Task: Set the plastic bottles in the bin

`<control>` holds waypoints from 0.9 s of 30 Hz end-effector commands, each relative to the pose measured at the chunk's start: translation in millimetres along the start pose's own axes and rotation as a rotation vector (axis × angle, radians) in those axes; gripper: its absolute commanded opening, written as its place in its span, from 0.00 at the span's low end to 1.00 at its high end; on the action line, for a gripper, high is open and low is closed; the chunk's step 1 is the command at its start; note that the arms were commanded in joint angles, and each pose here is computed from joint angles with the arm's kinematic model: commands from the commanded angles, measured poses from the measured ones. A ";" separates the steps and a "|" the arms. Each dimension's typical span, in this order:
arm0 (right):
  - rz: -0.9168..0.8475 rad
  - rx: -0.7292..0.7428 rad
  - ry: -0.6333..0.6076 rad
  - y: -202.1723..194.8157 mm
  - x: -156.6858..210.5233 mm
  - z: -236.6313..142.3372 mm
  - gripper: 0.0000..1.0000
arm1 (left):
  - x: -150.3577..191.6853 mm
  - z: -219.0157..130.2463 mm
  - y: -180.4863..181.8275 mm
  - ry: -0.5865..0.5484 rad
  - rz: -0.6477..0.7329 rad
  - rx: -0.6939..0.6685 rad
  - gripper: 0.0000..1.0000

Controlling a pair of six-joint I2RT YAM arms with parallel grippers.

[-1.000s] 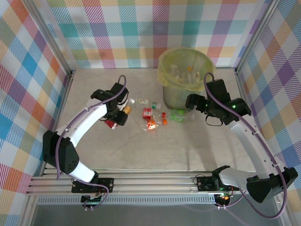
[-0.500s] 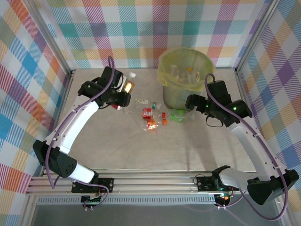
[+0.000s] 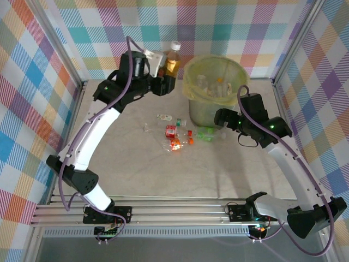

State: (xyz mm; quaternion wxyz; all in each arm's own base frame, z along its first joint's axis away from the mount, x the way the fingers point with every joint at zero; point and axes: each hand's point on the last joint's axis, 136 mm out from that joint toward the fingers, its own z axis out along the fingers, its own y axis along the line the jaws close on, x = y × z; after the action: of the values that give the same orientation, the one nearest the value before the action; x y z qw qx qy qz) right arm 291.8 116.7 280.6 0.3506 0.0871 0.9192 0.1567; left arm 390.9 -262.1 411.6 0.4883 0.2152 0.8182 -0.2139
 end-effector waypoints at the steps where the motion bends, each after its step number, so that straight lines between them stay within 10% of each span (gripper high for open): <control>1: -0.020 -0.194 -0.125 45.1 -41.1 -25.8 1.00 | -18.5 4.5 -26.8 -0.062 0.036 0.126 0.38; 10: -0.139 -0.594 -0.299 140.3 -112.2 -78.6 1.00 | -14.1 13.2 -54.4 -0.060 0.043 0.265 0.39; 27: -0.314 -0.793 -0.385 212.3 -175.6 -82.4 0.86 | 11.7 22.8 -68.4 0.027 0.050 0.352 0.39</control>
State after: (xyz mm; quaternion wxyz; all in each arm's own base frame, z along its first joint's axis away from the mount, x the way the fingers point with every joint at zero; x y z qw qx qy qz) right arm 378.6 243.9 503.1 0.5259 -0.1356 0.7323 0.4108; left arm 370.0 -320.6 406.1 0.4479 0.2995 0.7755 -0.3292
